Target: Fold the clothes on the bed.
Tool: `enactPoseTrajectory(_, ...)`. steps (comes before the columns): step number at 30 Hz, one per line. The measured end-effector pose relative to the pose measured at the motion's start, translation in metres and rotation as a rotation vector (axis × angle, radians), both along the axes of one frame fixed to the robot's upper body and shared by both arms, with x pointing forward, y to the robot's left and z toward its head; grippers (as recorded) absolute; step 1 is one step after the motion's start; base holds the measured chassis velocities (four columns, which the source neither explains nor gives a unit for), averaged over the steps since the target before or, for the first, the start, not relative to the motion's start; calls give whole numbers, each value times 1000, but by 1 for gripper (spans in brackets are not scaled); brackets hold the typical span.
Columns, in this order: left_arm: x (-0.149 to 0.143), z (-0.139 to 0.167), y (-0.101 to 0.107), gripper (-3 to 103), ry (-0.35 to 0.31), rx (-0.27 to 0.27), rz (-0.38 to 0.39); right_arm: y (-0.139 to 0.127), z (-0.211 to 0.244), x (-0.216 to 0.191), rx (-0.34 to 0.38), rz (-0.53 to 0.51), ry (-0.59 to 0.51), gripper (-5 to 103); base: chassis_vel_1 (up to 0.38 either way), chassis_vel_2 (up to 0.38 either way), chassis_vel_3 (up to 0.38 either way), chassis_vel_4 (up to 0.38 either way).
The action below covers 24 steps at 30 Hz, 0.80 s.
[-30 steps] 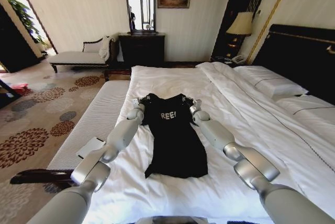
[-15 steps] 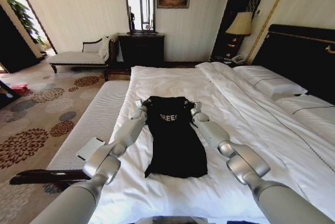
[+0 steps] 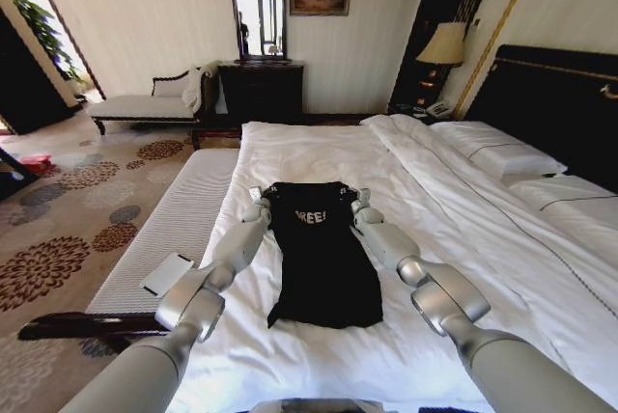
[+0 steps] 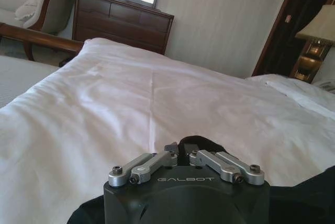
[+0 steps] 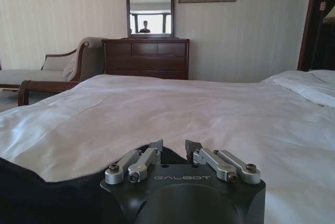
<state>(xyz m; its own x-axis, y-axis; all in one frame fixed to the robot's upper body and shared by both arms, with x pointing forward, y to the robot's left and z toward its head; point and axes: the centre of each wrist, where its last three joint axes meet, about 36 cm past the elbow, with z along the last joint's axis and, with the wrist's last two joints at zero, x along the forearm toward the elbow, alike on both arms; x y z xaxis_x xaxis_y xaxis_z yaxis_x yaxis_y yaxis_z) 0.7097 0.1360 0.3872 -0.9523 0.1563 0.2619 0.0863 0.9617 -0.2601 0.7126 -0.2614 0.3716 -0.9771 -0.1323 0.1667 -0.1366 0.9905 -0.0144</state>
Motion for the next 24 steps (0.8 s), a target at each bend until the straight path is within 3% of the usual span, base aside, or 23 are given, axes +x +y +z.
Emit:
enactPoseTrajectory(1,-1,-1,-1,10,12,11,-4,1,1,0,-2,5,5,33,0,0,0,0)
enactPoseTrajectory(5,-1,-1,2,20,19,24,-3,0,0,-1,-10,18,16,44,0,0,0,0)
enactPoseTrajectory(6,0,-2,5,31,27,29,0,-1,-1,-1,-13,18,22,50,0,0,0,0)
enactPoseTrajectory(7,0,-2,7,31,32,31,2,-1,-1,-1,-13,17,23,50,0,0,0,0)
enactPoseTrajectory(10,2,0,11,42,59,37,4,-2,0,-1,-11,17,20,66,0,0,0,0)
enactPoseTrajectory(11,2,0,11,42,59,37,4,-2,0,-1,-11,17,20,66,0,0,0,0)
enactPoseTrajectory(13,2,0,14,54,73,52,21,-4,-1,-4,-2,16,19,78,0,0,0,0)
enactPoseTrajectory(15,2,3,15,59,75,65,31,-6,-2,-7,-1,15,20,78,0,0,0,0)
enactPoseTrajectory(17,-1,9,16,70,68,81,26,-12,-2,-10,6,8,15,88,0,0,0,0)
enactPoseTrajectory(19,-2,10,16,70,64,82,19,-15,-1,-12,10,4,14,93,0,0,0,0)
enactPoseTrajectory(20,-5,15,13,81,54,85,-3,-26,0,-16,14,-10,9,97,0,0,0,0)
enactPoseTrajectory(24,-17,25,4,91,22,87,-58,-52,7,-24,20,-46,0,100,0,0,0,0)
